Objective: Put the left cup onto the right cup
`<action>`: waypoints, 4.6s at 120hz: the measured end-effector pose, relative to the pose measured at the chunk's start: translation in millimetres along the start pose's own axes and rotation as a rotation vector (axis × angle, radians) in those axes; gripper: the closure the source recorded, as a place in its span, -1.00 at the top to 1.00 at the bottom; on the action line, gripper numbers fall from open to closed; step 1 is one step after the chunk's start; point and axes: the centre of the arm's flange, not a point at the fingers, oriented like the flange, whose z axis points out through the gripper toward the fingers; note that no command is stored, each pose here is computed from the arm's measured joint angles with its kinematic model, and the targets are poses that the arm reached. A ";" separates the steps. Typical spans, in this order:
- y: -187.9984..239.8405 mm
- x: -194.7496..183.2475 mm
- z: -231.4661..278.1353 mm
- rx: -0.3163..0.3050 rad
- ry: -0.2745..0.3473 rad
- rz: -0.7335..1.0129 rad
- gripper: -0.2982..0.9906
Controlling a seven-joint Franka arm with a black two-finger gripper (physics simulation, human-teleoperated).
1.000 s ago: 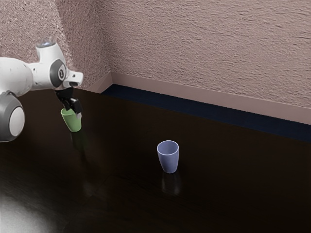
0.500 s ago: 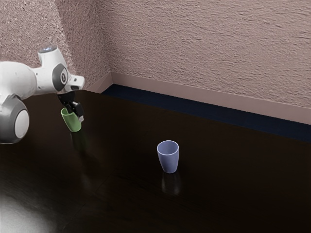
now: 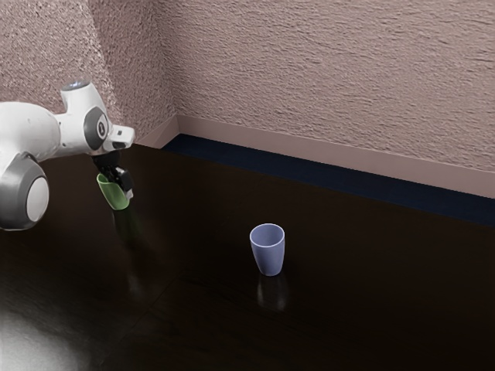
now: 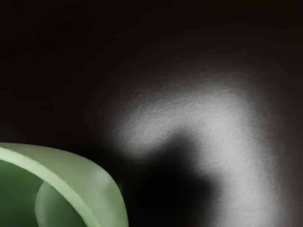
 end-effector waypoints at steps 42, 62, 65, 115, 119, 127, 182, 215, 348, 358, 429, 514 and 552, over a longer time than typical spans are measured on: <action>-3.2 -2.6 3.9 -0.004 0.004 0.000 0.05; -5.1 -4.0 4.1 -0.004 0.005 0.002 -0.14; -5.3 -4.1 4.3 -0.004 0.006 0.003 -0.17; -6.7 -5.0 4.4 0.000 0.008 0.013 -0.58; -7.2 -5.4 4.5 0.000 0.008 0.013 -0.60; -7.6 -5.5 4.2 0.002 0.008 0.013 -0.63; -7.3 -4.3 -0.7 0.015 0.015 0.016 -0.67; -3.2 1.3 -30.0 0.038 0.046 0.021 -0.67; 203.2 70.3 -156.3 0.112 0.044 0.185 -0.67; 219.4 71.2 -158.1 0.109 0.033 0.178 -0.67; 326.6 85.3 -185.9 0.141 0.026 0.135 -0.67; 436.1 93.2 -184.0 0.140 0.008 0.060 -0.67; 473.1 93.5 -181.3 0.138 0.011 0.023 -0.67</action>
